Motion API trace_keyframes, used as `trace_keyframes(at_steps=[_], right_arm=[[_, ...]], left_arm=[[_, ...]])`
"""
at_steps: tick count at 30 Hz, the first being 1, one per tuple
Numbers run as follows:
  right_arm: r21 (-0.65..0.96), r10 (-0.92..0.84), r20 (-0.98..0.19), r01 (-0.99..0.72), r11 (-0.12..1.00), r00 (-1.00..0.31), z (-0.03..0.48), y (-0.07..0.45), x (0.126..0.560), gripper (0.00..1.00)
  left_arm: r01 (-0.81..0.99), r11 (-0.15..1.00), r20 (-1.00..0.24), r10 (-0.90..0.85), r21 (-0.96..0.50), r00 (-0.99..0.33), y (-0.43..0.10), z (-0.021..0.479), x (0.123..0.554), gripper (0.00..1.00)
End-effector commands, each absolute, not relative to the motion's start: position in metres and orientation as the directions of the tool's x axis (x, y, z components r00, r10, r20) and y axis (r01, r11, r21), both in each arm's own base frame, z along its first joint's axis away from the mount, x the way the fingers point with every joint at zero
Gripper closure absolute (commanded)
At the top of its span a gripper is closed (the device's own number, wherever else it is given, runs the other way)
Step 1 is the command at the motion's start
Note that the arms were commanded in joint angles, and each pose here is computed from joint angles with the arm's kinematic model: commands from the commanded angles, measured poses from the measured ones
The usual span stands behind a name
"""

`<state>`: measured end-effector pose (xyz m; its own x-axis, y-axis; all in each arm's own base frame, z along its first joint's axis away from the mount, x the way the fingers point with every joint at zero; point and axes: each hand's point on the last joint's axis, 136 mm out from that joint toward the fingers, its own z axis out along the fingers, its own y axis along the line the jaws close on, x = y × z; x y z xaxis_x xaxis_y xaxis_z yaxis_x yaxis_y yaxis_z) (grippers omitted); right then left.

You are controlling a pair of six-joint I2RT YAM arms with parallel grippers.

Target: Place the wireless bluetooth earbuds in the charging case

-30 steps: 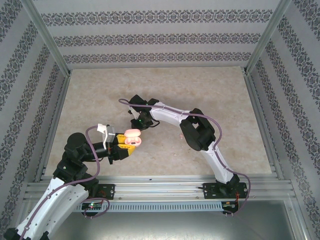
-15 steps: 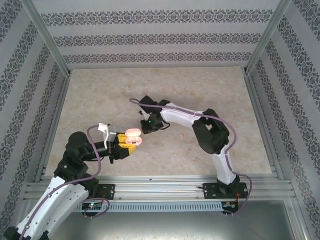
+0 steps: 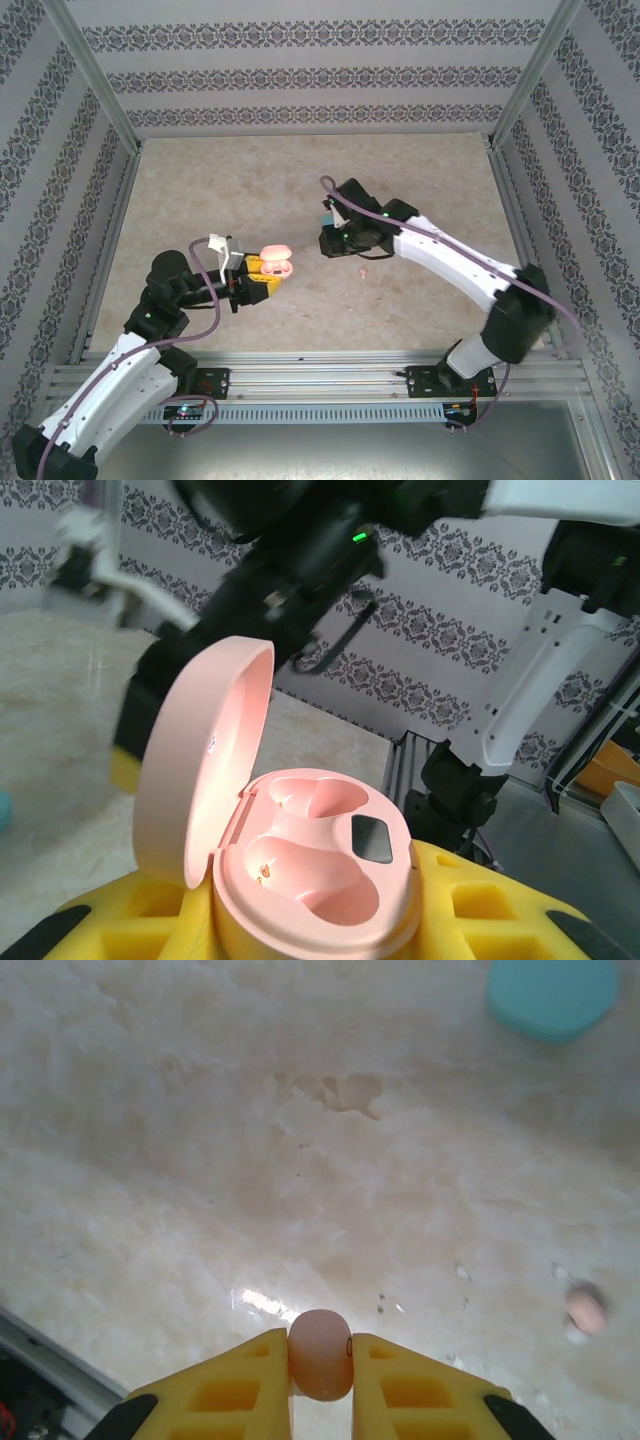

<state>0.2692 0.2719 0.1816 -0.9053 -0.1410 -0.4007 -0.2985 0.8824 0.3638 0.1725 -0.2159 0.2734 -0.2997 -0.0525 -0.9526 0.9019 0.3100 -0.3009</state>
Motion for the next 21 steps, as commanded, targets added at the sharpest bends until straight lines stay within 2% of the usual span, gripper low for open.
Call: trace_keyframes(at_steps=[1,10,21], right_arm=[[0.347,-0.055,-0.407,-0.21,0.914,-0.912,0.198,0.241,0.253,0.83],[0.452,0.096,-0.504,-0.168,0.876,-0.859,0.255,0.217,0.227,0.83],[0.502,0.063,-0.569,-0.285,0.817,-0.82,0.308,0.26,0.21,0.84]], left_arm=[[0.928,0.312,-0.978,-0.104,-0.205,-0.181,-0.218,0.291,0.182,0.8],[0.936,0.32,-0.989,-0.084,-0.145,-0.125,-0.237,0.284,0.199,0.8],[0.936,0.341,-0.995,-0.068,-0.086,-0.066,-0.253,0.28,0.21,0.82]])
